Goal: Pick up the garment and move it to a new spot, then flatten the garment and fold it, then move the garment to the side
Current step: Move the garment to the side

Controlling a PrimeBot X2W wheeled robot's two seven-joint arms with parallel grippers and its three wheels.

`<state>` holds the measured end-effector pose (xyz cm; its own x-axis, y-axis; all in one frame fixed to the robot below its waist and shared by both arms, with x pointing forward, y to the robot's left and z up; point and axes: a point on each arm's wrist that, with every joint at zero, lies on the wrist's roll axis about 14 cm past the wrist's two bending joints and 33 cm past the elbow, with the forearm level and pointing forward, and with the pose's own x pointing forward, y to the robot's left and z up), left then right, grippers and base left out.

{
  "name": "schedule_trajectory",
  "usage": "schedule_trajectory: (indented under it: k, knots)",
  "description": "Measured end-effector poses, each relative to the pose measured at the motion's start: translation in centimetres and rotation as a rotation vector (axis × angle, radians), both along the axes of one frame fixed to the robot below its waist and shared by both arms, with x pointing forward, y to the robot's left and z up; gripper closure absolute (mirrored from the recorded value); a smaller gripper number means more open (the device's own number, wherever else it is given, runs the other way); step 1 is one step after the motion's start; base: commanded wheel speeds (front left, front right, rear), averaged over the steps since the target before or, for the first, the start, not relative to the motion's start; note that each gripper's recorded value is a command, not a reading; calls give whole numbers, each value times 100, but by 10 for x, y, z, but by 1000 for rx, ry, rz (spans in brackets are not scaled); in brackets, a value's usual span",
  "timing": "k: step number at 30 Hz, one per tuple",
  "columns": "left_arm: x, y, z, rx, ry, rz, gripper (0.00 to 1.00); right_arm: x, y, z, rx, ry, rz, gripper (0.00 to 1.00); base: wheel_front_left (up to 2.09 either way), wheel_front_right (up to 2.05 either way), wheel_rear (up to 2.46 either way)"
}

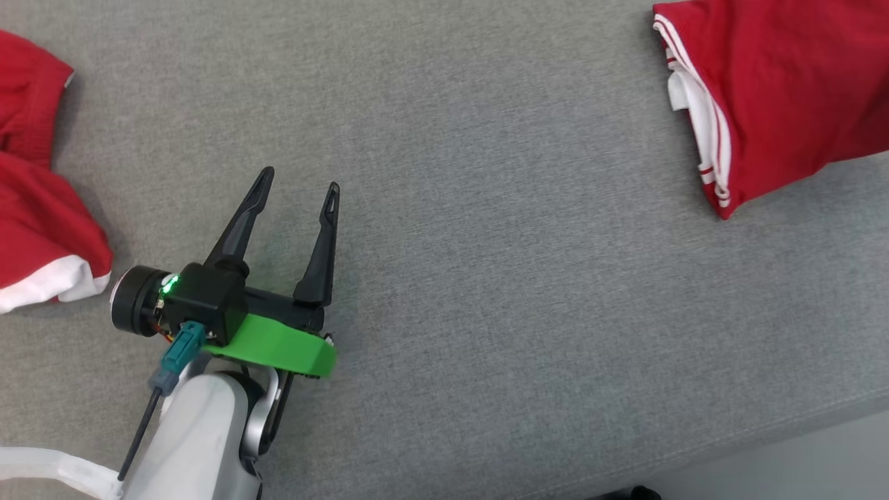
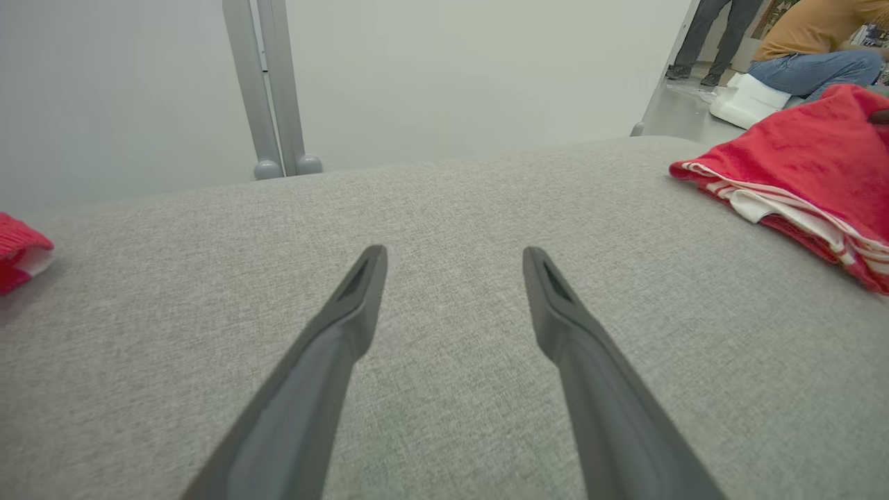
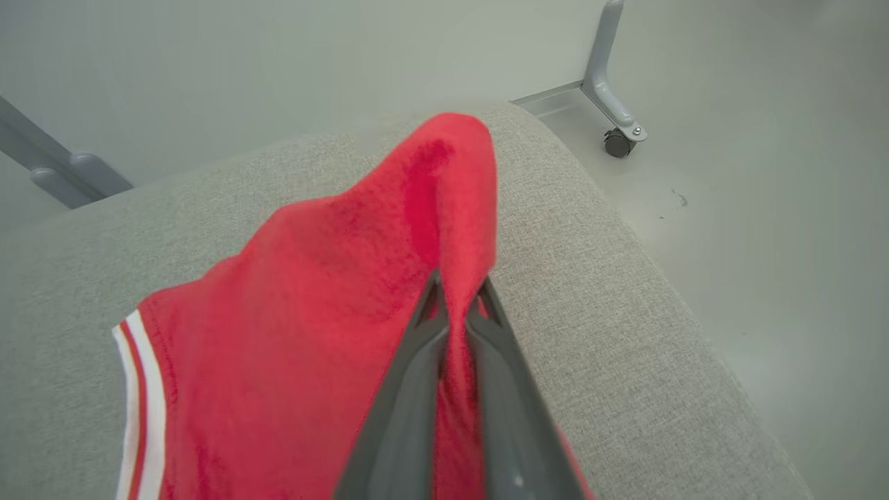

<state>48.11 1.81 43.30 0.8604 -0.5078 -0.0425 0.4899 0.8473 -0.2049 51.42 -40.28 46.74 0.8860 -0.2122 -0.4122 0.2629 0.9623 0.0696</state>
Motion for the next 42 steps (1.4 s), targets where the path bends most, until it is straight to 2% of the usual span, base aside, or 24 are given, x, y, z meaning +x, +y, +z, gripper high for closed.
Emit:
schedule_trajectory:
  k: [1, 2, 4, 9, 12, 20, 26, 32, 36, 42]
  knots:
    - [0, 2, -2, 2, 4, 5, 0, 1, 0, -5, -4, 15, -2, 100, 0, 0, 0]
    - [0, 4, -5, 5, 11, 11, 0, 1, -1, -12, -12, 33, -4, 95, 0, 0, 0]
    - [-1, 9, -8, 11, 17, 21, 0, 2, -5, -18, -35, 41, -11, 0, 0, 0, 0]
    - [-5, 12, 1, -5, 1, 39, 0, -3, -18, -11, -106, 2, -46, 0, 0, 0, 0]
    - [-9, 15, 13, -23, -20, 60, 0, -5, -15, 0, -132, -31, -29, 0, 0, 0, 0]
    - [-31, 53, 41, -34, -58, 179, 0, -5, 49, 50, -166, -219, 182, 0, 0, 0, 0]
    - [-54, 85, 68, -31, -111, 273, 0, -24, 94, 97, -116, -411, 276, 0, 0, 0, 0]
    - [-80, 110, 97, -26, -182, 342, 0, -65, 133, 128, -42, -575, 332, 0, 0, 0, 0]
    - [-96, 123, 106, -23, -209, 375, 0, -97, 154, 127, 10, -643, 339, 0, 0, 0, 0]
    - [-110, 135, 99, -13, -192, 402, 0, -125, 174, 112, 72, -668, 328, 0, 0, 0, 0]
